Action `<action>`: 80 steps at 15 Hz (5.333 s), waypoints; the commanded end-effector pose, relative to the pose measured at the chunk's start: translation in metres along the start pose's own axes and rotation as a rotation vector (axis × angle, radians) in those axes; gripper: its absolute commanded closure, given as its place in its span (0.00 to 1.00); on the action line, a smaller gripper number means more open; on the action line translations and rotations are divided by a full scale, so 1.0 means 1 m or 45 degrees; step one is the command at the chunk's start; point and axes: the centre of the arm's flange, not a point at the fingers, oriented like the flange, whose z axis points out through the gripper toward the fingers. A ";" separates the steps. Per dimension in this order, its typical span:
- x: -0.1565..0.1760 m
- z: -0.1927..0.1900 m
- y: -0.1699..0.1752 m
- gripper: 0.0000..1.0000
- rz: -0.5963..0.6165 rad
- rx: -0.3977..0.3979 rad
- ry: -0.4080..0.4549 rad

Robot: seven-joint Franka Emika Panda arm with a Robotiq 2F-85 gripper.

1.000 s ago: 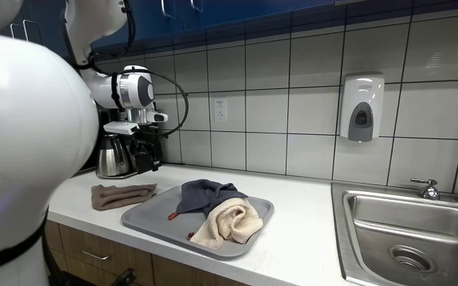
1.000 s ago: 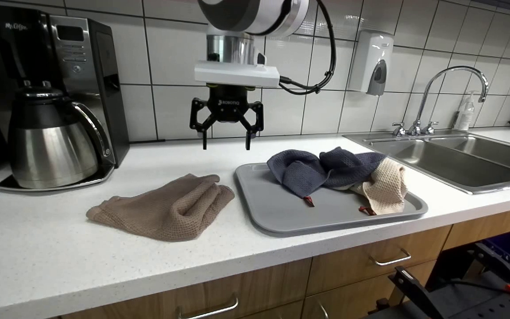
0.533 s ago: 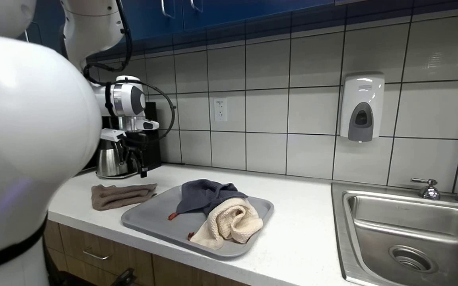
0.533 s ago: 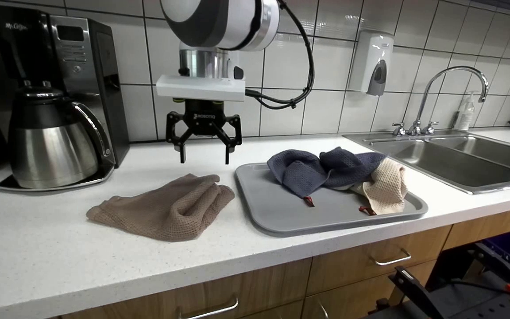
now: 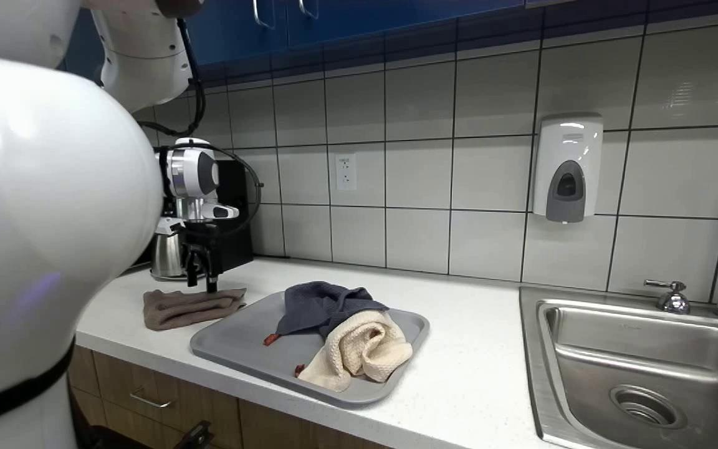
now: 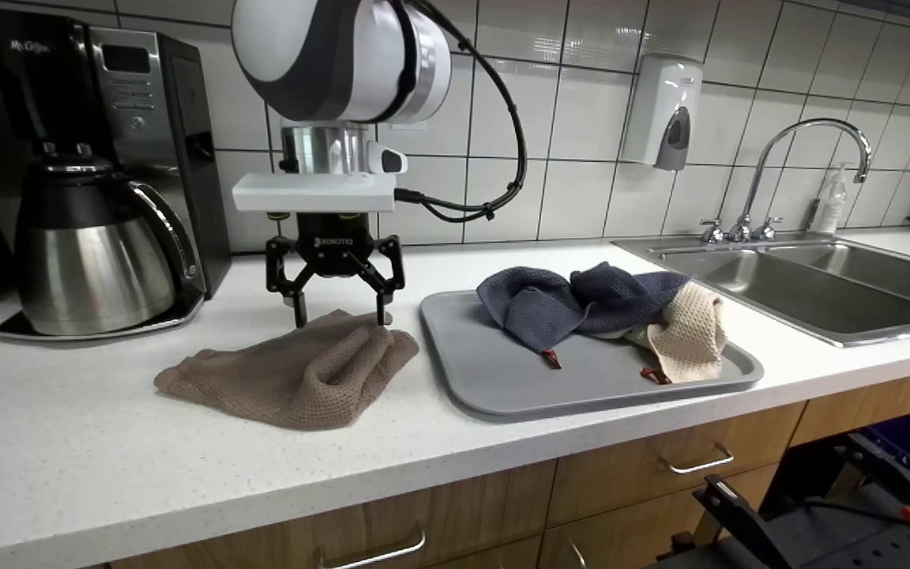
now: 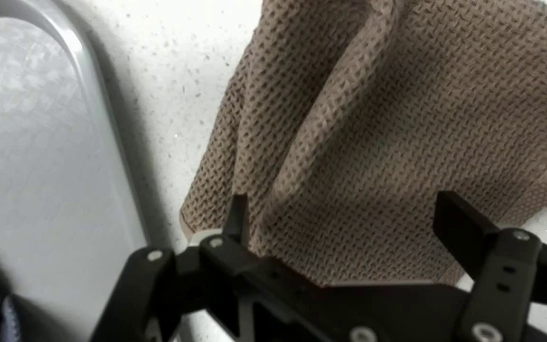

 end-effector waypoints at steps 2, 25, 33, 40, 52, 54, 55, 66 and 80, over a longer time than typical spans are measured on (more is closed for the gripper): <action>0.001 0.006 -0.018 0.00 0.023 -0.046 -0.066; -0.023 0.037 -0.011 0.26 0.013 -0.120 -0.137; -0.025 0.023 -0.015 0.88 -0.002 -0.099 -0.105; -0.028 -0.001 -0.024 0.98 -0.038 -0.076 -0.045; -0.038 -0.064 -0.023 0.98 -0.068 -0.011 0.117; -0.039 -0.073 -0.020 0.98 -0.060 -0.008 0.150; -0.039 -0.079 -0.018 0.98 -0.055 -0.007 0.168; -0.063 -0.127 0.018 0.98 0.058 -0.027 0.337; -0.082 -0.157 0.092 0.98 0.316 -0.035 0.461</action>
